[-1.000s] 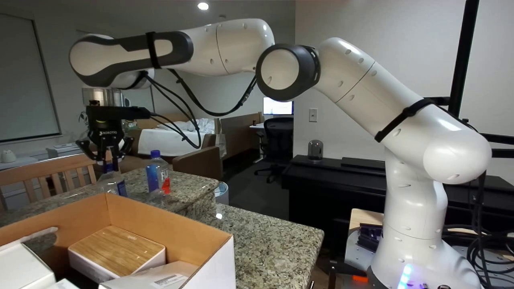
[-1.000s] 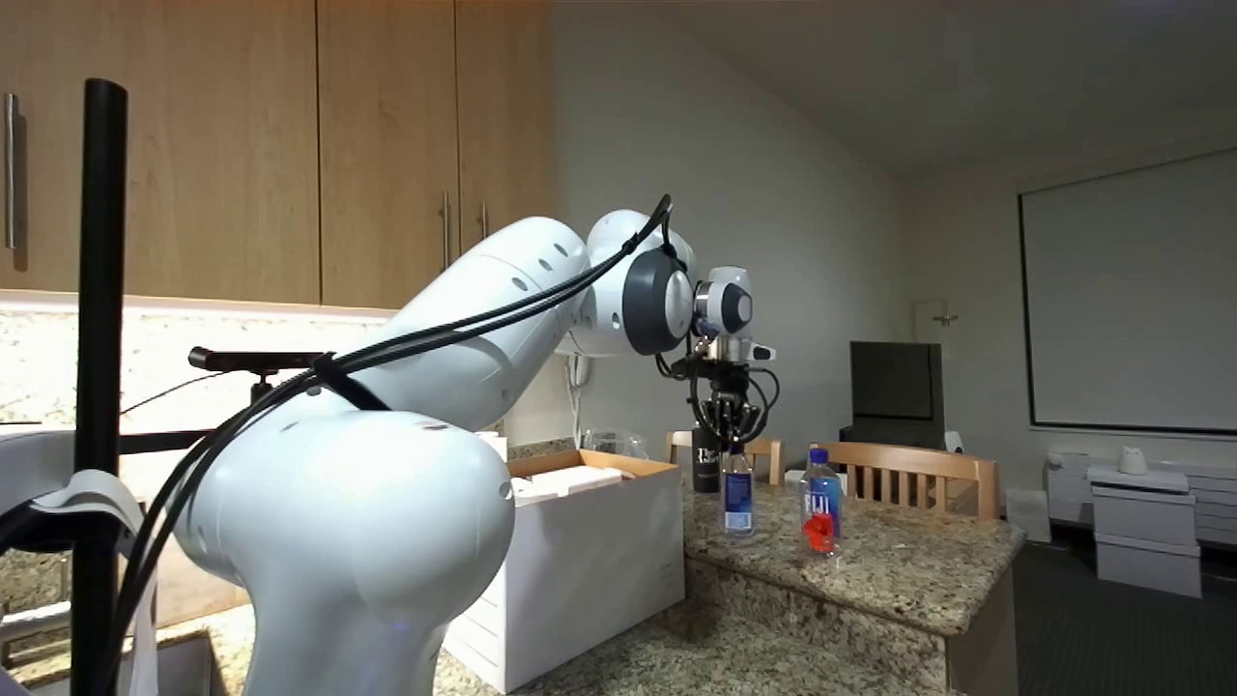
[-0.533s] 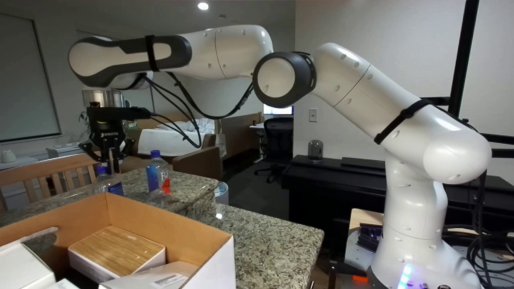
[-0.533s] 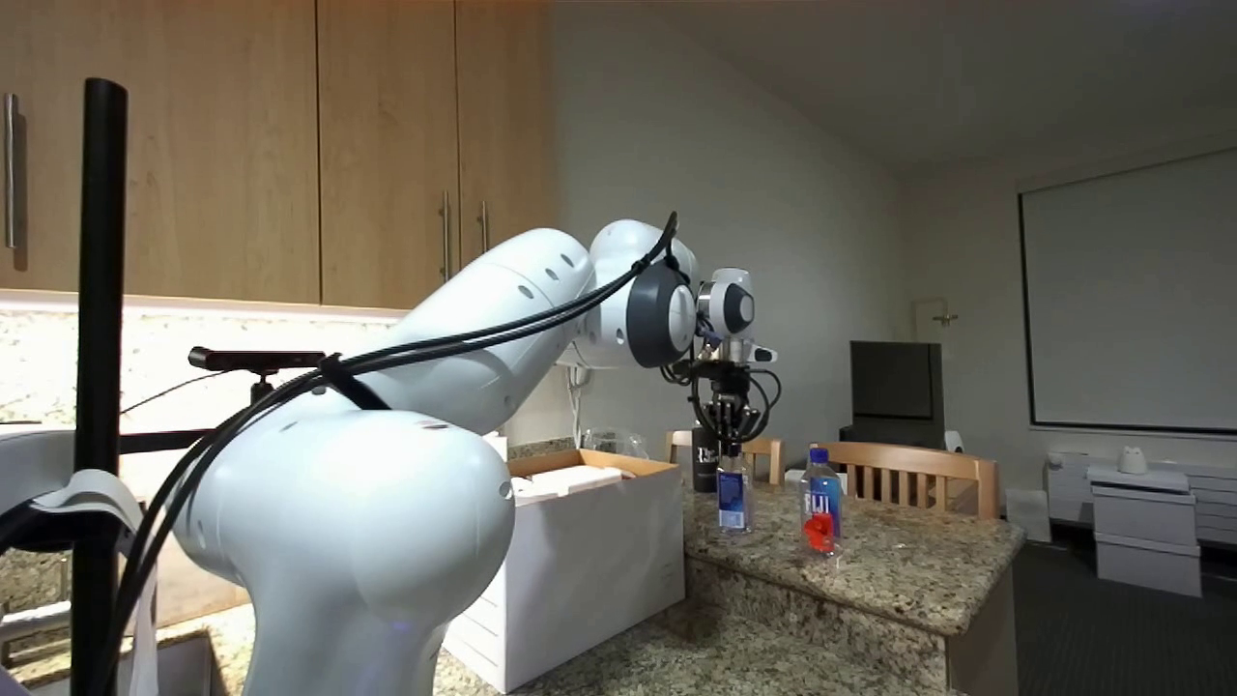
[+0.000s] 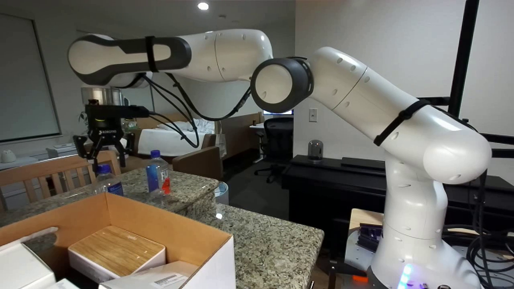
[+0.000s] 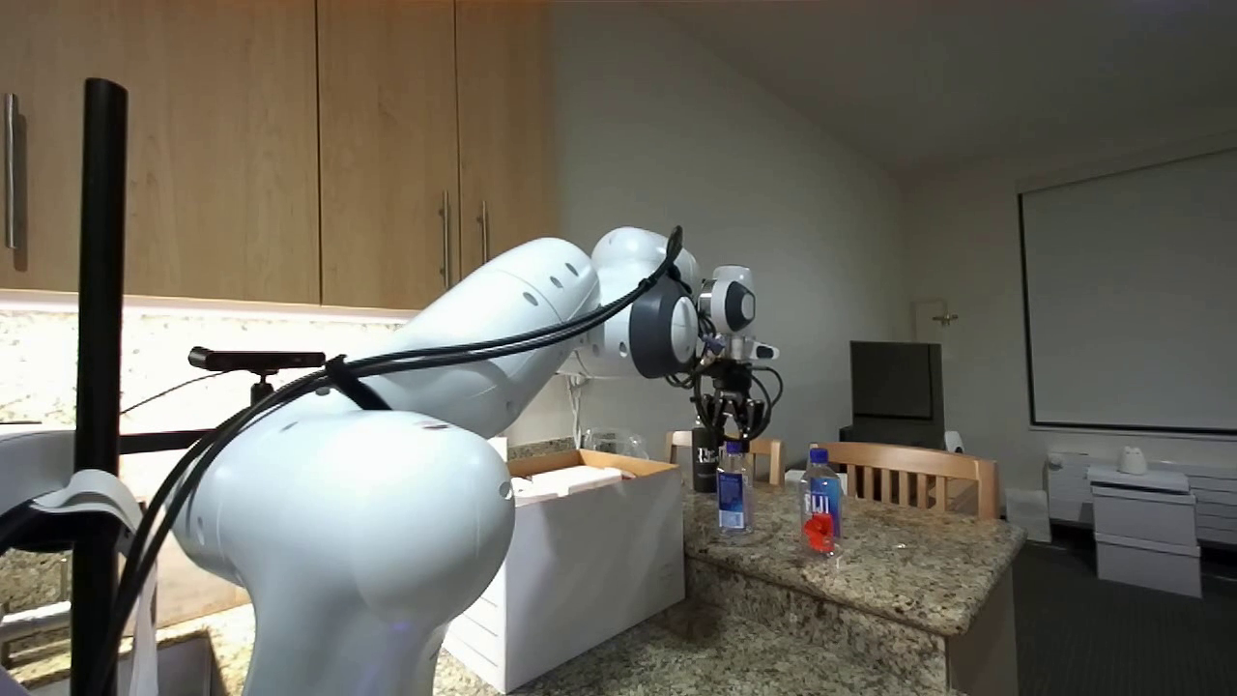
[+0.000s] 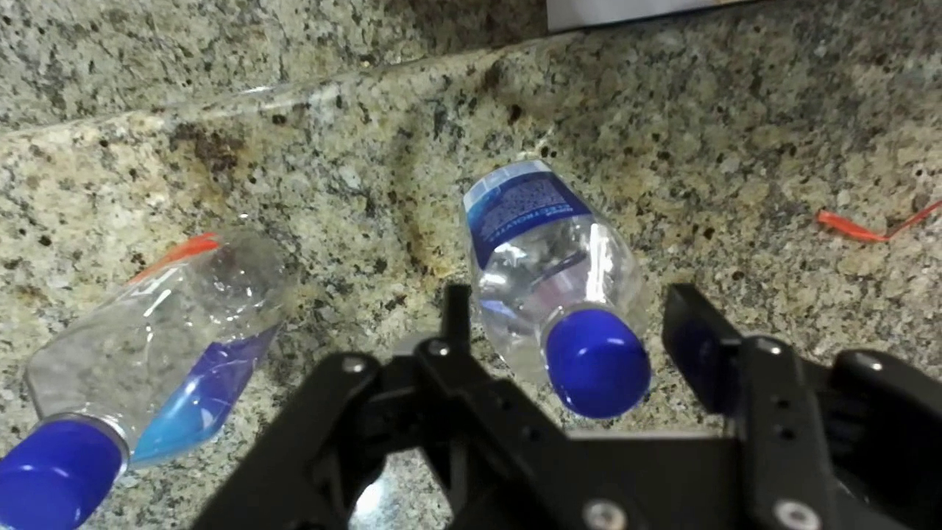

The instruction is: Pick up the bottle and put it in the box

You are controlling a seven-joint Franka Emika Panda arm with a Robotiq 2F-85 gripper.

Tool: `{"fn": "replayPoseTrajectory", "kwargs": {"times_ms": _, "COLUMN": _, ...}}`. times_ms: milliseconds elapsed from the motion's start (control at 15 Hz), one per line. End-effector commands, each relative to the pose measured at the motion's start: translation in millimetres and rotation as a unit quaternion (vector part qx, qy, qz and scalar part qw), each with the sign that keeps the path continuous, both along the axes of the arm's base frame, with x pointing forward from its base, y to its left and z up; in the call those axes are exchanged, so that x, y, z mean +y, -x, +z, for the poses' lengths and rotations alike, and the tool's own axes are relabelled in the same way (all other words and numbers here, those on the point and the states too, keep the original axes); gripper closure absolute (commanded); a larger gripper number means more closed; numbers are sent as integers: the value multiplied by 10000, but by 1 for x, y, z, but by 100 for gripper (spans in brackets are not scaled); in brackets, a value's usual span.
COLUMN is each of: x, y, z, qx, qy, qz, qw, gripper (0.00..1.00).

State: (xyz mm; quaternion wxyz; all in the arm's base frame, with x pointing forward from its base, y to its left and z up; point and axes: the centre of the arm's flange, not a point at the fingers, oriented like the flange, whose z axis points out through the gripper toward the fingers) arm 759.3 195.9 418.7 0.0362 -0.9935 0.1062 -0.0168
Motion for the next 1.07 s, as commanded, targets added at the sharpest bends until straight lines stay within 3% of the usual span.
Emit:
{"fn": "replayPoseTrajectory", "kwargs": {"times_ms": 0, "x": 5, "y": -28, "z": 4, "qx": -25, "qy": -135, "qz": 20, "qw": 9999, "gripper": 2}}
{"fn": "replayPoseTrajectory", "kwargs": {"times_ms": 67, "x": 5, "y": -28, "z": 3, "qx": -34, "qy": -135, "qz": 26, "qw": 9999, "gripper": 43}}
{"fn": "replayPoseTrajectory", "kwargs": {"times_ms": 200, "x": 5, "y": -28, "z": 2, "qx": -79, "qy": -150, "qz": 50, "qw": 9998, "gripper": 41}}
{"fn": "replayPoseTrajectory", "kwargs": {"times_ms": 667, "x": 4, "y": -26, "z": 12, "qx": -303, "qy": -193, "qz": 51, "qw": 9993, "gripper": 87}}
{"fn": "replayPoseTrajectory", "kwargs": {"times_ms": 1000, "x": 4, "y": -23, "z": 12, "qx": -110, "qy": -241, "qz": 105, "qw": 9996, "gripper": 85}}
